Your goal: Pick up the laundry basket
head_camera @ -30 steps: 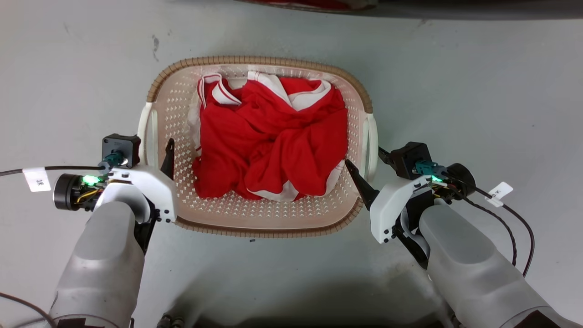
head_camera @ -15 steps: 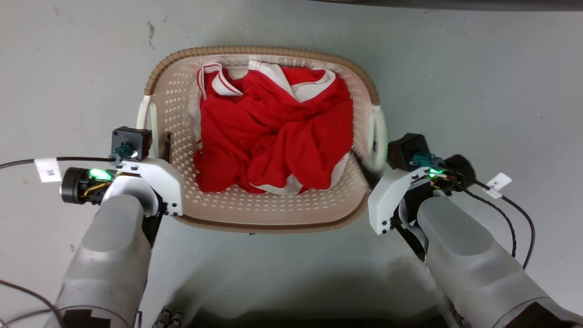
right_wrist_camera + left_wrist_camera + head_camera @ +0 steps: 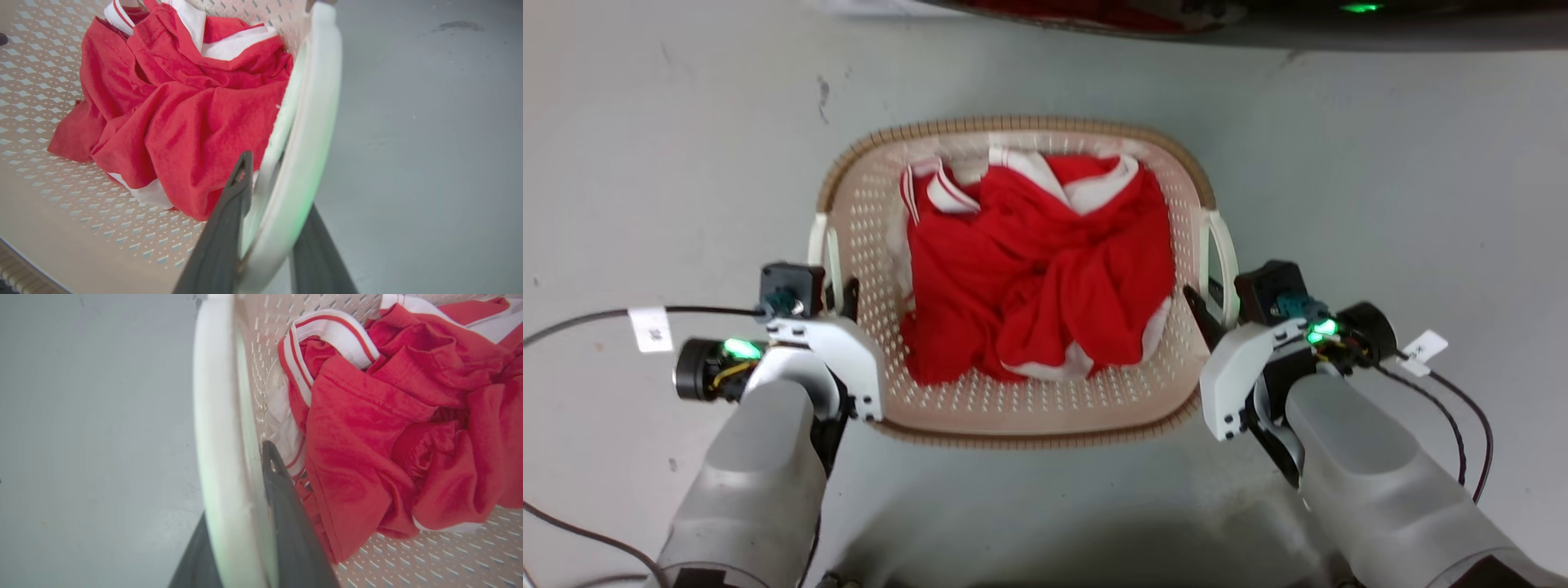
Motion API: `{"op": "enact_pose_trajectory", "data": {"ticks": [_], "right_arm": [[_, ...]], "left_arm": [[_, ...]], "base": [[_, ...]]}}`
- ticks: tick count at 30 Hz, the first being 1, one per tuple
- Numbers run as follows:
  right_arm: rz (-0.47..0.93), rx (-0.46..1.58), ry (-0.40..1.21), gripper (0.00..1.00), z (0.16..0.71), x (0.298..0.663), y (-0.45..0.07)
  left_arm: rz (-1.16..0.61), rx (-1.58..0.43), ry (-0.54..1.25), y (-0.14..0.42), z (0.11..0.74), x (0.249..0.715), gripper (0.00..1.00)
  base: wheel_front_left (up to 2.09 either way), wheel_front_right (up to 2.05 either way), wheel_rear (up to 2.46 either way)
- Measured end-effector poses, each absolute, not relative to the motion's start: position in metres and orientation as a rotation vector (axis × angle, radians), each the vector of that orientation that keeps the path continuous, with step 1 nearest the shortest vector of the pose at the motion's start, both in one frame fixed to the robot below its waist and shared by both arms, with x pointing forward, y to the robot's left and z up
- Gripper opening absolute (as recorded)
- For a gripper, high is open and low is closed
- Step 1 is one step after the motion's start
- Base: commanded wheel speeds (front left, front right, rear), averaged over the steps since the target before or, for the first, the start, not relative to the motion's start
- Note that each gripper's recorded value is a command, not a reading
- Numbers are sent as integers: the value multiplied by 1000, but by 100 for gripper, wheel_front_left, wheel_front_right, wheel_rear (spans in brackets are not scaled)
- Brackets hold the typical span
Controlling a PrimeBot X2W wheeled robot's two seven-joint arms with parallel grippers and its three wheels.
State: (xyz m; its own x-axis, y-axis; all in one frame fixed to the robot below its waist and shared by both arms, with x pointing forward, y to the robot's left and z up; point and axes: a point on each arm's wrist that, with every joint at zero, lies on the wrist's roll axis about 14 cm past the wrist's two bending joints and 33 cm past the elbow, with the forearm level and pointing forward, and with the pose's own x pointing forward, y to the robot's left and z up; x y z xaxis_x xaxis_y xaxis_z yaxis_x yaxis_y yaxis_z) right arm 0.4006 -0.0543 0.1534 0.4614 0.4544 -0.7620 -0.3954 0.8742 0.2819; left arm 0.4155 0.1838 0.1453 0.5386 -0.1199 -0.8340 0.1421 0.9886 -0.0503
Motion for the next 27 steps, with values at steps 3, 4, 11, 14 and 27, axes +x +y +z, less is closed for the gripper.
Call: {"op": "enact_pose_trajectory", "data": {"ticks": [3,4,11,14,27], "right_arm": [[516,59,962,0,162,395,-58],[514,54,959,0,166,395,-60],[494,28,941,0,195,390,-69],[483,17,937,0,207,387,-72],[439,-47,936,0,257,374,-90]], "left_arm": [[-161,14,987,180,155,412,0],[-164,13,982,178,160,412,0],[-177,-8,960,168,190,403,0],[-186,-14,963,163,202,398,0],[-259,1,977,145,253,383,0]], "base": [[0,0,0],[0,0,0],[0,0,0],[0,0,0],[0,0,0]]}}
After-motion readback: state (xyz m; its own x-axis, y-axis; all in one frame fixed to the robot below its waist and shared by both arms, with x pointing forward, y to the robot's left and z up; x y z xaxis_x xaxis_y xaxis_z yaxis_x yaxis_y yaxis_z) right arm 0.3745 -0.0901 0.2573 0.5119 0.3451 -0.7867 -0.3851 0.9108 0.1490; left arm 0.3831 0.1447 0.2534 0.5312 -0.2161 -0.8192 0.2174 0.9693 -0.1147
